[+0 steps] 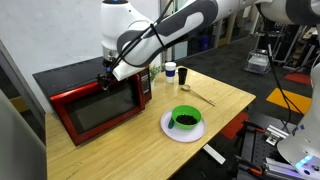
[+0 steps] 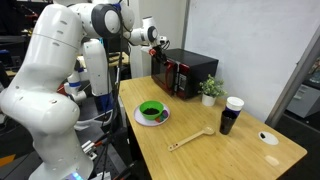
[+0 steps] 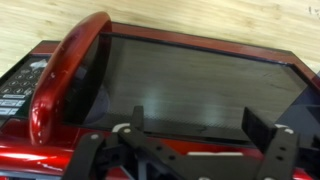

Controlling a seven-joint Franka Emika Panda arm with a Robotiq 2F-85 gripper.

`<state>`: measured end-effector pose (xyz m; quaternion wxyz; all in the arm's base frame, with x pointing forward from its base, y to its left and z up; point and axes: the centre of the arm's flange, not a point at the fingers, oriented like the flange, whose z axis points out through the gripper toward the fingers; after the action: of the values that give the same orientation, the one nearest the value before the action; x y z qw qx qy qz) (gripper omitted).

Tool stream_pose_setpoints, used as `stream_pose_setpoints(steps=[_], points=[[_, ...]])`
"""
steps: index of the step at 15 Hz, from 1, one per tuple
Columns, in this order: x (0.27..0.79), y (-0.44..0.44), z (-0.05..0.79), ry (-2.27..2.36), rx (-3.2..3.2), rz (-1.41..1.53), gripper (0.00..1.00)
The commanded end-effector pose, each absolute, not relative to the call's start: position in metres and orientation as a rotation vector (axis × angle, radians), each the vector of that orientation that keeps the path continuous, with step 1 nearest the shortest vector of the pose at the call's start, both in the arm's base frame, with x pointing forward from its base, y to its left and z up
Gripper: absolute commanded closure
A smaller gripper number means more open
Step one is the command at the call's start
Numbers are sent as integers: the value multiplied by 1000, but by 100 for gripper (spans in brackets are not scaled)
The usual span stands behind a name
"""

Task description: Close the microwave door

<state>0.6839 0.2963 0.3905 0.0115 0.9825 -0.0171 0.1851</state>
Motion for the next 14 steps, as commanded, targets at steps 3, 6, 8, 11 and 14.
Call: stream_pose_setpoints(steps=[3, 6, 8, 11, 14], points=[[707, 290, 415, 26, 2983, 657, 0], [708, 291, 420, 36, 2976, 648, 0], [708, 291, 421, 44, 2975, 642, 0], [708, 288, 421, 47, 2975, 641, 0], [711, 286, 416, 54, 2981, 632, 0]])
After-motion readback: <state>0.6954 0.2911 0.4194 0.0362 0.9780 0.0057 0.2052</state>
